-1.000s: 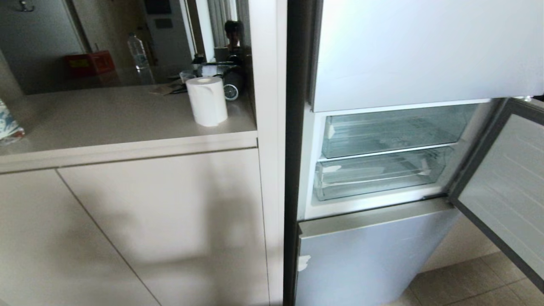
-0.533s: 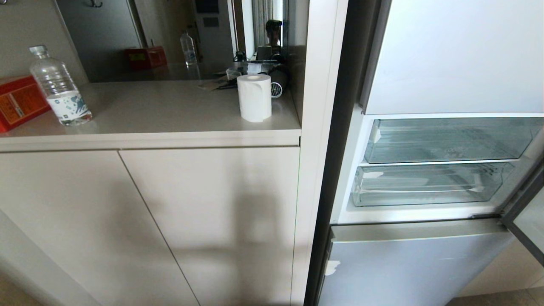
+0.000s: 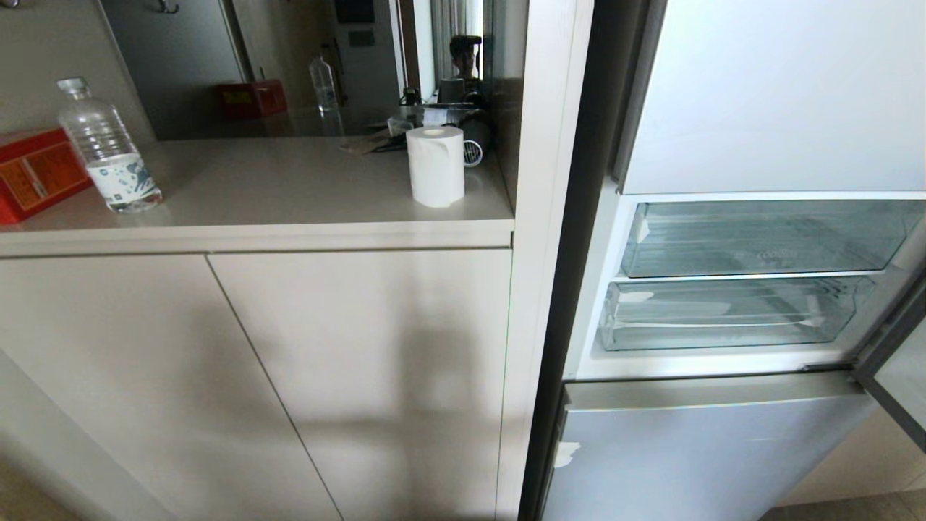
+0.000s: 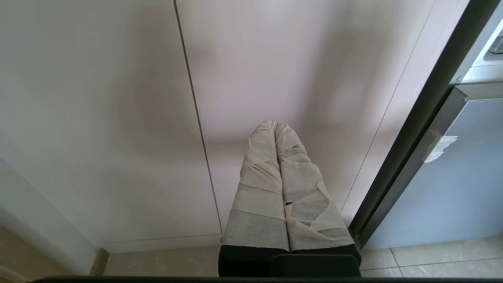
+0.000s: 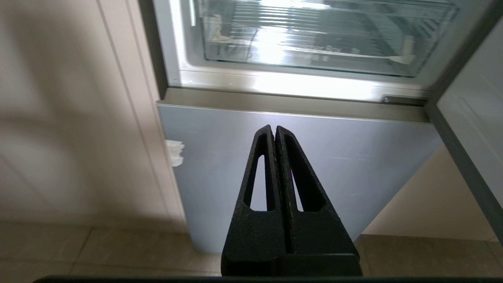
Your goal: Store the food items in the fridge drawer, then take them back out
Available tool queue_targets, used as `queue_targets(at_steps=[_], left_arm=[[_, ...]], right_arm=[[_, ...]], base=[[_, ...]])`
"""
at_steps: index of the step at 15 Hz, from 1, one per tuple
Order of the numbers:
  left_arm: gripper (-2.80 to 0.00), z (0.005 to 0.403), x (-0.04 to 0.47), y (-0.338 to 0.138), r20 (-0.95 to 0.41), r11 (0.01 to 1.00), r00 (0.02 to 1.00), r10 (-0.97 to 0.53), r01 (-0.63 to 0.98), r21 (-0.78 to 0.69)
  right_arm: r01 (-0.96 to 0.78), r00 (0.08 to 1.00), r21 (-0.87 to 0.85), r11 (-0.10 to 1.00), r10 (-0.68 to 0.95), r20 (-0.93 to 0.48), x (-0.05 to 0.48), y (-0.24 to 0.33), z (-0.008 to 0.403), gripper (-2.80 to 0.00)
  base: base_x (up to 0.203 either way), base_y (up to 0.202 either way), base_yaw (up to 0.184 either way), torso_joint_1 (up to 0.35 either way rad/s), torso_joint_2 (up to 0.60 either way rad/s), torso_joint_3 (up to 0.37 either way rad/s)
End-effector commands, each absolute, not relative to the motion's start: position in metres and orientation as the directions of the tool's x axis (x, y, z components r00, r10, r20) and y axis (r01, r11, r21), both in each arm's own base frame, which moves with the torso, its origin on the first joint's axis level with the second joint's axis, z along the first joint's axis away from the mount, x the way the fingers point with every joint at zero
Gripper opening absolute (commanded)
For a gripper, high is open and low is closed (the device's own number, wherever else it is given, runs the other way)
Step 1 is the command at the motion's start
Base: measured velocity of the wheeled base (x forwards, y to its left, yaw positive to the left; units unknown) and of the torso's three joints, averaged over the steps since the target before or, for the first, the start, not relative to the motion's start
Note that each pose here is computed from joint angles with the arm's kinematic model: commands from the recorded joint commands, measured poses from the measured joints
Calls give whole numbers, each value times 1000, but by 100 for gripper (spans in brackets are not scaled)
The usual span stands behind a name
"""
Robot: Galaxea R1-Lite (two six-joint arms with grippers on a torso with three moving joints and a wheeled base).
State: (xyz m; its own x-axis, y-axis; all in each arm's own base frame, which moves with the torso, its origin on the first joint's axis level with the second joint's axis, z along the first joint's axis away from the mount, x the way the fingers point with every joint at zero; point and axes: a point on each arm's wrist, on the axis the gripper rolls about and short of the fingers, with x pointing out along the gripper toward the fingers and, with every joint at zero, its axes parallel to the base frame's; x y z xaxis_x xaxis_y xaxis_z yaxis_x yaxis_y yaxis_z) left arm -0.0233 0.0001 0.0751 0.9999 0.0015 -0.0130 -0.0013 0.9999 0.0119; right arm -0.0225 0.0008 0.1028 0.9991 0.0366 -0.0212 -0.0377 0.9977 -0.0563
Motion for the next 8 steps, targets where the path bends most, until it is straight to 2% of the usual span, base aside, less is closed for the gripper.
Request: queue_targets(at_steps=[1,4,8], left_arm=[[-280,75,-23,0,-14,1000,1000,2,-1,12],[-280,75,-23,0,-14,1000,1000,2,-1,12],[-280,75,-23,0,-14,1000,1000,2,-1,12]], right_arm=[[-45,990,-28,999,41,-133,-2,1,136,-280],[-44,947,52,998,58,-317,46,1,160,-280],[-65,856,138,988,126,-501,135,4,150,-280]], base=[[0,0,0,0,0,0],[0,0,0,0,0,0],[0,0,0,0,0,0]])
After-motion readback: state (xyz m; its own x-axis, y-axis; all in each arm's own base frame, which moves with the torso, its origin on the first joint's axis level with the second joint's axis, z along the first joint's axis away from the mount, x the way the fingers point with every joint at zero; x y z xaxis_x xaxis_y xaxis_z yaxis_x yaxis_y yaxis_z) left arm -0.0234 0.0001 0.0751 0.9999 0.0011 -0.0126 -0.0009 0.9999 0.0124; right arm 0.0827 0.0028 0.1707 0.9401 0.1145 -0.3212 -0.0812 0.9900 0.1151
